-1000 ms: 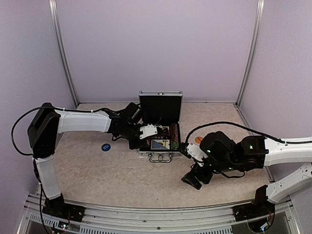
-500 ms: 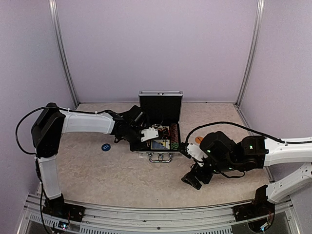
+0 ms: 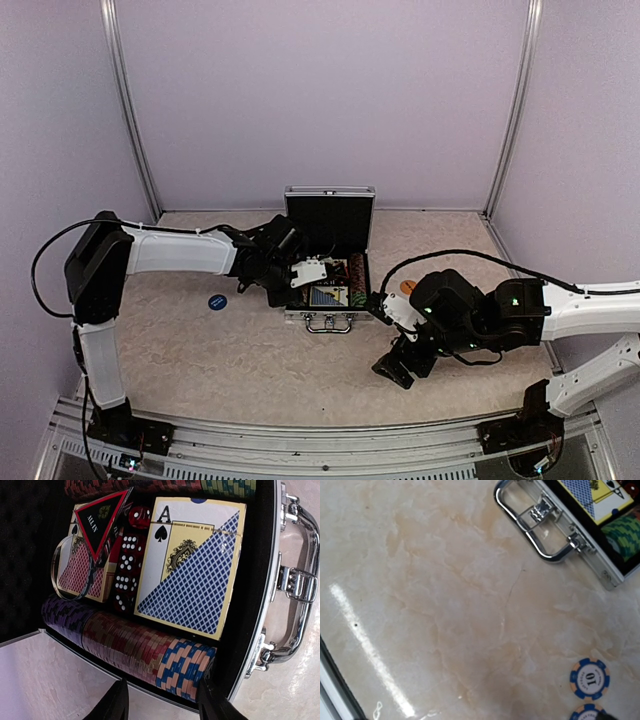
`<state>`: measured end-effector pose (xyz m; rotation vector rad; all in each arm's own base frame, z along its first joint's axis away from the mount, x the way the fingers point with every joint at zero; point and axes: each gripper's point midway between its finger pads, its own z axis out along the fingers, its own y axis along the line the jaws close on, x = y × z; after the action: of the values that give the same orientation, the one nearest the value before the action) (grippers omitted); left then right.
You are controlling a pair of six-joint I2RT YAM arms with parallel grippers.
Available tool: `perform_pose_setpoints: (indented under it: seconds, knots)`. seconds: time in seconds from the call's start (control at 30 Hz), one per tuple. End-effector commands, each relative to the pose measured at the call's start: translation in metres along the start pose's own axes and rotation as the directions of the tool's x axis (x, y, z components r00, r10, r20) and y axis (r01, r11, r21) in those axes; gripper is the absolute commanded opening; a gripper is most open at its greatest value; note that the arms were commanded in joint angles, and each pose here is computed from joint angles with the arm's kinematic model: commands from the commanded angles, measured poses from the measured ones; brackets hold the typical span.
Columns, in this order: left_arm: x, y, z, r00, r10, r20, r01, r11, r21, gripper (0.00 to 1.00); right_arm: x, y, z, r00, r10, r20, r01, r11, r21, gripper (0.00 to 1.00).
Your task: Pack up texas hold em set
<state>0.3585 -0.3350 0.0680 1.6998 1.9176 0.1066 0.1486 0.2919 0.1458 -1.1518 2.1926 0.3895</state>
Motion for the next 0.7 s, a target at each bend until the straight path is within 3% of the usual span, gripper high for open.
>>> perform_pose_setpoints:
  seconds: [0.0, 0.1, 0.2, 0.33, 0.53, 0.67]
  knots:
    - [-0.012, 0.018, -0.003, 1.000, -0.014, 0.013, 0.015, 0.996, -0.083, 0.47, 0.001, -0.003, 0.002, 1.000, 0.014, 0.005, -0.014, 1.000, 0.009, 1.00]
    - [-0.014, 0.016, -0.004, 1.000, -0.012, 0.010, 0.013, 0.996, -0.083, 0.49, 0.002, -0.002, 0.002, 1.000, 0.020, 0.003, -0.020, 1.000, 0.006, 1.00]
    - [-0.015, 0.016, -0.008, 1.000, -0.025, 0.003, 0.025, 0.995, -0.096, 0.68, 0.002, -0.001, 0.003, 0.999, 0.032, 0.000, -0.032, 0.999, 0.001, 1.00]
    - [-0.017, 0.020, -0.019, 0.999, -0.035, -0.017, 0.032, 0.990, -0.141, 0.79, 0.002, 0.000, 0.005, 0.998, 0.058, -0.011, -0.058, 0.998, -0.003, 1.00]
    - [-0.020, 0.030, -0.038, 0.998, -0.068, 0.001, 0.067, 0.978, -0.196, 0.83, 0.006, -0.008, 0.008, 0.994, 0.105, -0.035, -0.104, 0.994, 0.027, 1.00]
    - [-0.029, 0.039, -0.057, 0.990, -0.128, 0.053, 0.137, 0.964, -0.228, 0.90, 0.011, -0.025, 0.013, 0.976, 0.211, -0.060, -0.208, 0.976, 0.061, 1.00]
